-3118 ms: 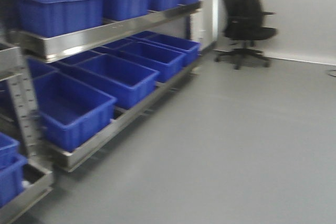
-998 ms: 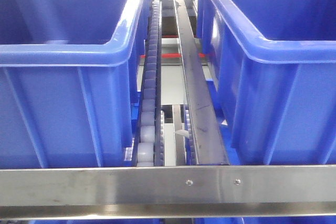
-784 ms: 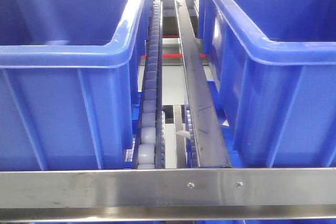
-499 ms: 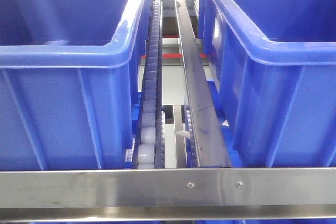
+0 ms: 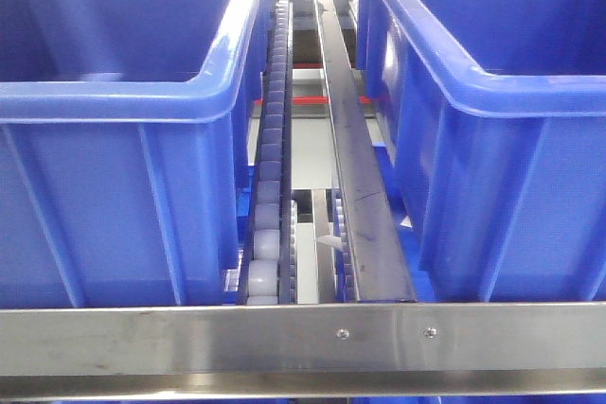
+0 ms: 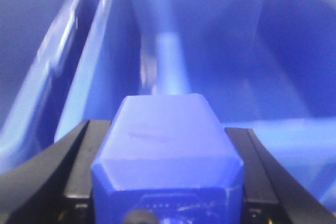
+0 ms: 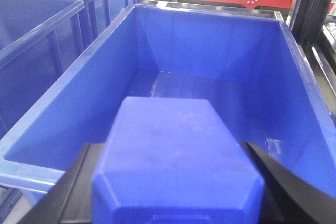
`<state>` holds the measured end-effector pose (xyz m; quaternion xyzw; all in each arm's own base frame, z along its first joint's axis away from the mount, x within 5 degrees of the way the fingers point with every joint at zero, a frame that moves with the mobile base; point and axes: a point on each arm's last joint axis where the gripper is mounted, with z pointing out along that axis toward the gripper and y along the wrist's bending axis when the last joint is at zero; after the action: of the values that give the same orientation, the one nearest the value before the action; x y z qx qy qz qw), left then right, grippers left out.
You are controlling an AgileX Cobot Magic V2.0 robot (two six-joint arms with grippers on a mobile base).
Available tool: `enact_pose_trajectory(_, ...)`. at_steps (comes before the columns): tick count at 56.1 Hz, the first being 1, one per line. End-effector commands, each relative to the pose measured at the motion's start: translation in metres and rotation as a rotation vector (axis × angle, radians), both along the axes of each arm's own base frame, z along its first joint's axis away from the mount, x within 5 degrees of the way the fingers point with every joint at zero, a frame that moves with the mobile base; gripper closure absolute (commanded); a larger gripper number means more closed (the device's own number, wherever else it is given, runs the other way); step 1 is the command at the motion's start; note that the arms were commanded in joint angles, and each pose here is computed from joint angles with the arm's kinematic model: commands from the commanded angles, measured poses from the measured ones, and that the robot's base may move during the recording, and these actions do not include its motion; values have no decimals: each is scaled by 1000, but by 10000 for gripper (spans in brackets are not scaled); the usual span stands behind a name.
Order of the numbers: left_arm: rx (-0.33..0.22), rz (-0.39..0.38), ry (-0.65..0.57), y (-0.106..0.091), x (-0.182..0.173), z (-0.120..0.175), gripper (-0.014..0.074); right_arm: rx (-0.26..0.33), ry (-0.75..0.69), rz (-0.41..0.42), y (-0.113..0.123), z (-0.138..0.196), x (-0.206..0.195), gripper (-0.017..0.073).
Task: Pick and sort blue part to right shelf
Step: 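Position both held parts above the open blue bins, then lower the left gripper's part into the bin and open it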
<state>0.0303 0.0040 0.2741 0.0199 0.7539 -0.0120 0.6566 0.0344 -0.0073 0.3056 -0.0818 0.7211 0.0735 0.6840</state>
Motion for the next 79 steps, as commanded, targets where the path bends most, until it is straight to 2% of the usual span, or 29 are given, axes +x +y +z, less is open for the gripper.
enact_pose_trajectory(1,2,-21,-192,-1,-2,42,228,-12,-103,20,2,16,-1,323)
enact_pose_trajectory(8,32,-28,-153,-3,9,77,227,-12,-103,20,2,16,-1,323)
enact_pose_trajectory(12,23,-55,-97,-7,21,100,227,-12,-103,20,2,16,-1,323)
enact_pose_trajectory(20,-35,-119,69,-21,69,127,227,-11,-109,23,2,17,-1,323)
enact_pose_trajectory(25,-29,-145,157,-32,107,130,227,-10,-112,24,2,17,-1,323)
enact_pose_trajectory(33,-10,-161,289,-49,175,113,227,-10,-112,24,2,17,-1,323)
enact_pose_trajectory(42,18,-154,491,-68,257,68,227,-10,-112,24,2,17,-1,323)
enact_pose_trajectory(54,44,-146,764,-86,338,15,227,-10,-112,24,2,17,-1,323)
enact_pose_trajectory(66,59,-141,982,-97,380,-22,227,-10,-112,24,2,17,-1,323)
enact_pose_trajectory(73,62,-141,999,-98,387,-27,223,-11,-109,23,2,17,-1,323)
enact_pose_trajectory(79,59,-142,983,-98,387,-24,172,-11,-107,22,2,17,-1,323)
